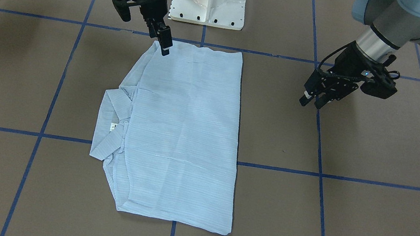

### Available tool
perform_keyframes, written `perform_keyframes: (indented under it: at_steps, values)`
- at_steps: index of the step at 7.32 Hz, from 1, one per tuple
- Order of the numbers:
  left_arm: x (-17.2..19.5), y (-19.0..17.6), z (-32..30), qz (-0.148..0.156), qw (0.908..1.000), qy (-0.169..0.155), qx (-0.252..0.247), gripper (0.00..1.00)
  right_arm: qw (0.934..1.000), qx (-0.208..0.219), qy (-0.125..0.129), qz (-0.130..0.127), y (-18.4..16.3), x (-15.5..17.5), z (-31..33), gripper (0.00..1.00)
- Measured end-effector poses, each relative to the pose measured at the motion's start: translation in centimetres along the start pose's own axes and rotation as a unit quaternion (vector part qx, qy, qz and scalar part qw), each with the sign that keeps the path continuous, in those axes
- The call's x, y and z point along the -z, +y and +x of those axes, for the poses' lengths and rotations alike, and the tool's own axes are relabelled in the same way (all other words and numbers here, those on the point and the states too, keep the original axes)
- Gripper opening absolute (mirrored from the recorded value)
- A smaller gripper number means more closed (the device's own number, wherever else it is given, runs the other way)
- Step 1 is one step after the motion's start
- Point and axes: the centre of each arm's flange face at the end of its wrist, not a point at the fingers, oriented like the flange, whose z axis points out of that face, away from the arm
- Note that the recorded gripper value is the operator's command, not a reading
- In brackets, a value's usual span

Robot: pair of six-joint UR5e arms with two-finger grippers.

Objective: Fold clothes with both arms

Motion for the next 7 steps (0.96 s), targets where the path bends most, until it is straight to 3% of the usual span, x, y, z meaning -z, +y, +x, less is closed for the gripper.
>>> perform_keyframes:
  at_steps: [4,7]
  values:
    - [-0.5,0.0,0.0,-0.001,1.0,-0.003,0.001,0.61,0.9992,0.002,0.029,0.025,1.4,-2.6,2.4,0.99]
    - [-0.6,0.0,0.0,-0.001,1.0,-0.003,0.001,0.61,0.9989,0.007,0.038,0.029,1.9,-3.0,3.0,0.98]
